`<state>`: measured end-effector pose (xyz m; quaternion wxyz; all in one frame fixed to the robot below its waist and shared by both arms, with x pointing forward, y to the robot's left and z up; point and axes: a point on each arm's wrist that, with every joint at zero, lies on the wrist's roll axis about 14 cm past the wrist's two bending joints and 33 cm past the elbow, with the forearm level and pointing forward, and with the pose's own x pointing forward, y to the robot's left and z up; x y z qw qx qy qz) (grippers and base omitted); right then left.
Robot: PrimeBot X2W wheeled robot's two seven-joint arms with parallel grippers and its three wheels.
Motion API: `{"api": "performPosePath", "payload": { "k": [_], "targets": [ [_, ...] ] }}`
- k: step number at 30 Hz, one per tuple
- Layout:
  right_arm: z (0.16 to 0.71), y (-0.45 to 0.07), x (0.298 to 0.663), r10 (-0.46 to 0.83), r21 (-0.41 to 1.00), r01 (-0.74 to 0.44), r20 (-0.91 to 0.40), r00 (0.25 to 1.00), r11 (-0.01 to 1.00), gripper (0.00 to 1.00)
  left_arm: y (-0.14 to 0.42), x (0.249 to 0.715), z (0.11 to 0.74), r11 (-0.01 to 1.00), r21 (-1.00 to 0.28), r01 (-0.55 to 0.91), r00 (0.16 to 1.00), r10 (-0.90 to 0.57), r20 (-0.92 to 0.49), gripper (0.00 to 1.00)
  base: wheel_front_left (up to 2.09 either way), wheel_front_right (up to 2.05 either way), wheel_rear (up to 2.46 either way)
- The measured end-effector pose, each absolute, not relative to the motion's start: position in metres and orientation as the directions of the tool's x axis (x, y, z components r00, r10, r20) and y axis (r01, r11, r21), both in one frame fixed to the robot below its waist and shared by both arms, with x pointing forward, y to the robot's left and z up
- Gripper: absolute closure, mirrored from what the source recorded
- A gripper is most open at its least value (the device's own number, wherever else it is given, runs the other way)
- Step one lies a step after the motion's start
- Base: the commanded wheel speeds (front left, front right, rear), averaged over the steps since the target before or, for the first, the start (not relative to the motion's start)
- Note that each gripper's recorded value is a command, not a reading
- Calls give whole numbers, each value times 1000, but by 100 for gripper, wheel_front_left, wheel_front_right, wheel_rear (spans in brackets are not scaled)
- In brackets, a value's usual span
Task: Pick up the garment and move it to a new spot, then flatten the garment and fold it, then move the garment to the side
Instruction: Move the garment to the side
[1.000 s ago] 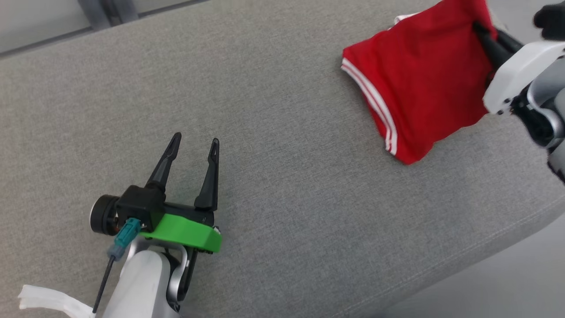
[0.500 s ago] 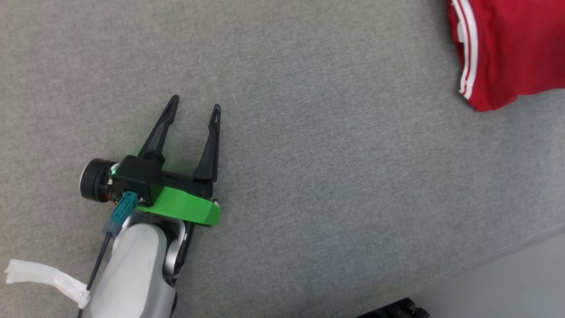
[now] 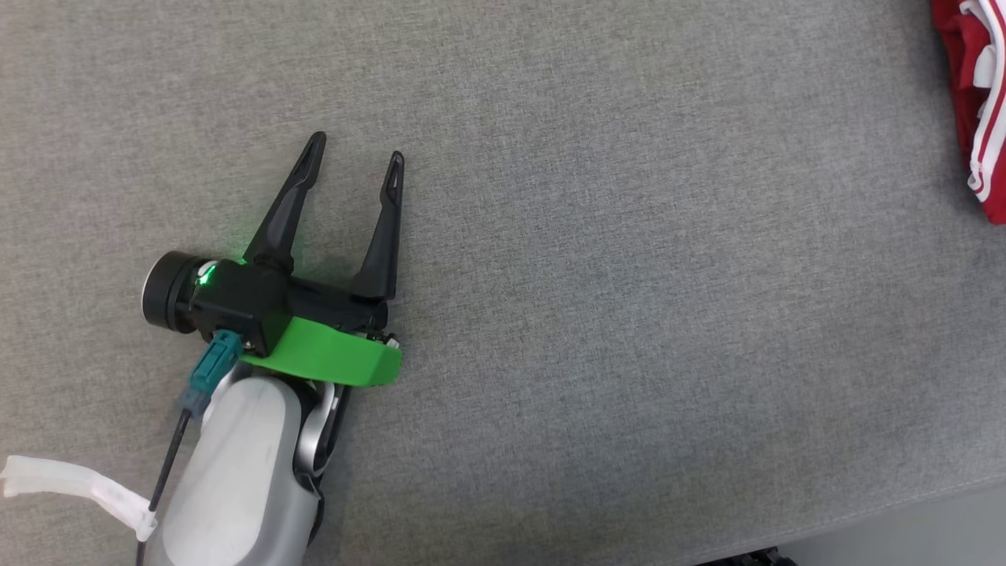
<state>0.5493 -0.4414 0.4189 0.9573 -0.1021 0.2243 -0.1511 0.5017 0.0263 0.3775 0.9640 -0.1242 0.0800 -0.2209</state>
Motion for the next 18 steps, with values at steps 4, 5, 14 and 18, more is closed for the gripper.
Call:
{"api": "performPosePath", "payload": {
  "k": [4,5,14,18],
  "targets": [
    [430,-439,550,-333,-280,240,-360,871,930,0,33,500,382,880,-269,392,897,-430,-98,0,0,0,0],
    [435,-437,551,-327,-284,233,-350,878,930,0,35,499,386,882,-269,387,901,-424,-91,0,0,0,0],
    [526,-402,556,-190,-261,152,-128,973,953,0,60,483,421,912,-251,324,936,-347,-54,0,0,0,0],
    [553,-370,541,-100,-222,90,-32,994,971,0,83,472,442,935,-227,272,958,-285,-29,0,0,0,0]
  ]
}}
